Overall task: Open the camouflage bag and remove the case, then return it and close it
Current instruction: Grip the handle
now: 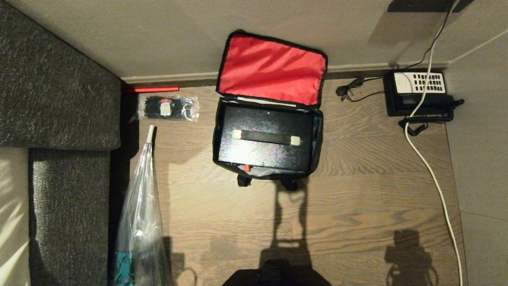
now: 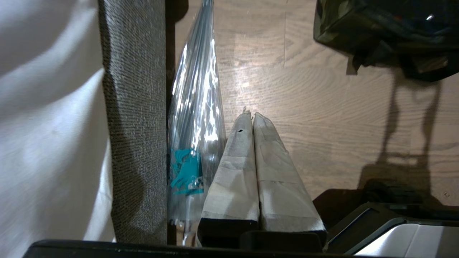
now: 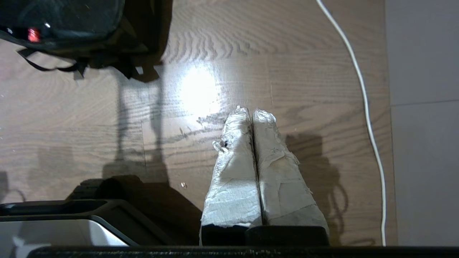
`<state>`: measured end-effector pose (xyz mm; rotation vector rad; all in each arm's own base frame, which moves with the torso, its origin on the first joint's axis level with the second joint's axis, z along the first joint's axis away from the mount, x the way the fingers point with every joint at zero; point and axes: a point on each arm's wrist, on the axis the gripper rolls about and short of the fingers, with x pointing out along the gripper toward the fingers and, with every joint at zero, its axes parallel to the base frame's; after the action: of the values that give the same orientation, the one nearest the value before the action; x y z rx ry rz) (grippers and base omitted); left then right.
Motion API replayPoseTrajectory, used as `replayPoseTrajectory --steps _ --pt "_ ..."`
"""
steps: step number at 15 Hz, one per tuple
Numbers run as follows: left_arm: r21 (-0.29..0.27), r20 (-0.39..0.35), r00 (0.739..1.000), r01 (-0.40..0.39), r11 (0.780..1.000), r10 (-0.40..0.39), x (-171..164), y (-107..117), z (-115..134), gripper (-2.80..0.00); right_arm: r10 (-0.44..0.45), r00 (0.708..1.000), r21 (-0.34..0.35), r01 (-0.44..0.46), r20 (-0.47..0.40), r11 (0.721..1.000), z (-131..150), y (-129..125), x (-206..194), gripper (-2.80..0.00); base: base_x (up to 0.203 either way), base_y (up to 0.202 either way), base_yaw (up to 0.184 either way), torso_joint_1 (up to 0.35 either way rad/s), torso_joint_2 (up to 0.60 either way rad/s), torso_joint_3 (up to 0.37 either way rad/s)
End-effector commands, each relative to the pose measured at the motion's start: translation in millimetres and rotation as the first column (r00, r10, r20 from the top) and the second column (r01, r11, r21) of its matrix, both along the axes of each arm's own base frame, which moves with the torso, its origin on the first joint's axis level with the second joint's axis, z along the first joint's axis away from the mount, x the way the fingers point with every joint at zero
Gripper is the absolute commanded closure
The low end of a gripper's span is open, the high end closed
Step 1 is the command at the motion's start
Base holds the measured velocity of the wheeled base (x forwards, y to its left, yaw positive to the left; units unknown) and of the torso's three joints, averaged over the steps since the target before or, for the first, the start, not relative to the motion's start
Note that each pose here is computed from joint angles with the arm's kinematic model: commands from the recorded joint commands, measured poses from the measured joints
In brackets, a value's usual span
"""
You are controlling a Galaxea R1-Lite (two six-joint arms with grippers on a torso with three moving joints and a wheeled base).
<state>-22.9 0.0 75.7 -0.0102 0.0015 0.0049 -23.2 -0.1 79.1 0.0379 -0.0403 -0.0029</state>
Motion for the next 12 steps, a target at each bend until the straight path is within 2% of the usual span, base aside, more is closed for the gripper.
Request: replayPoseTrajectory --steps 1,12 --pt "-0.001 0.002 1.000 0.000 1.000 0.000 -0.1 0.0 -0.1 0.00 0.000 1.000 0.000 0.000 -0.005 1.000 -4.0 0.0 0.4 0.00 0.000 0.000 0.000 0.002 0.01 0.190" --pt "-0.002 0.003 1.000 -0.001 1.000 0.001 -0.1 0.0 0.0 0.00 -0.001 1.000 0.000 0.001 -0.005 1.000 -4.0 0.0 0.4 0.00 0.000 0.000 0.000 0.003 0.00 0.205"
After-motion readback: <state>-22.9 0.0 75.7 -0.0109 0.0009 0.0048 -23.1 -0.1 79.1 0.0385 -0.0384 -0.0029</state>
